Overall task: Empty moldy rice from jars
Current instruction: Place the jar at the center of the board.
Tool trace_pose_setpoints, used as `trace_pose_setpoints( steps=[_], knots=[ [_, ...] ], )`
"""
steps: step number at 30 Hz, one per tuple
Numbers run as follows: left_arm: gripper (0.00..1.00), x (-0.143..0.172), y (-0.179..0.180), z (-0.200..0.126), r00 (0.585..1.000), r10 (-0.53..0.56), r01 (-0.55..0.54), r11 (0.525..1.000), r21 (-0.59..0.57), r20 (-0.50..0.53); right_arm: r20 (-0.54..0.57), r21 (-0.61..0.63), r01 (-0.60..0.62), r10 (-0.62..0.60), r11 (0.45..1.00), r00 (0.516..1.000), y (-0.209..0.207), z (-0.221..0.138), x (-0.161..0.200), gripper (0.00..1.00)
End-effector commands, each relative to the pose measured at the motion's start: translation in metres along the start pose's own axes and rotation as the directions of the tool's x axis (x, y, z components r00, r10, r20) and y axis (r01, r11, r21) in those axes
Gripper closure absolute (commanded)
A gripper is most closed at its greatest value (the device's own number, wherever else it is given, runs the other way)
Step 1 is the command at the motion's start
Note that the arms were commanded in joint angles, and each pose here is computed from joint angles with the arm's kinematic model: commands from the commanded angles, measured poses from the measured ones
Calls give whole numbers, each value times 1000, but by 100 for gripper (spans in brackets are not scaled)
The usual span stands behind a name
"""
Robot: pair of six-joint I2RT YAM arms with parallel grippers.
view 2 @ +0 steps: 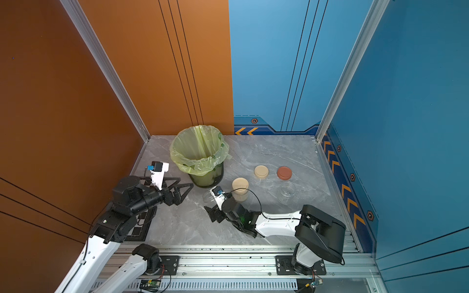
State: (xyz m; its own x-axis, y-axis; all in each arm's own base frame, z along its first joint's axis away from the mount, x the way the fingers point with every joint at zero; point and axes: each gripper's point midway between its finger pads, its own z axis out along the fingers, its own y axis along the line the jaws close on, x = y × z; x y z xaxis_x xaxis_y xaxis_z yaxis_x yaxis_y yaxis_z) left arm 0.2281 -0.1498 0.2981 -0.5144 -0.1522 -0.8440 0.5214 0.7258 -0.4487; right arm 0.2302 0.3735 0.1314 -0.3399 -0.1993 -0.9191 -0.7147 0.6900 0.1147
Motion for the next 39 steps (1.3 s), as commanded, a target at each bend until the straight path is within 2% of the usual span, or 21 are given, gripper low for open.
trace_pose_setpoints(
  steps=[1,8,22,26,33,36,39],
  knots=[
    [2,7,1,-1,999,-8,8,1000,1,-32,146,-31,-5,10,1000,989,12,2,-34,100],
    [2,17,7,-1,998,-37,36,999,-22,-53,129,-47,0,6,999,992,14,19,-8,100],
    [2,19,6,-11,998,-43,41,998,-37,-42,65,-49,11,-8,999,998,16,40,28,99],
    [2,20,7,-13,998,-46,45,998,-42,-37,30,-32,4,-3,999,1000,10,39,45,85],
    [2,22,7,-15,998,-52,51,998,-43,-33,-16,-6,9,-9,1000,1000,1,31,73,75],
    [2,22,6,-15,998,-51,50,998,-43,-33,-24,8,19,-19,1000,1000,0,28,79,63],
    [2,23,7,-15,998,-52,51,998,-43,-34,-37,18,27,-26,999,999,-3,25,87,58]
  ],
)
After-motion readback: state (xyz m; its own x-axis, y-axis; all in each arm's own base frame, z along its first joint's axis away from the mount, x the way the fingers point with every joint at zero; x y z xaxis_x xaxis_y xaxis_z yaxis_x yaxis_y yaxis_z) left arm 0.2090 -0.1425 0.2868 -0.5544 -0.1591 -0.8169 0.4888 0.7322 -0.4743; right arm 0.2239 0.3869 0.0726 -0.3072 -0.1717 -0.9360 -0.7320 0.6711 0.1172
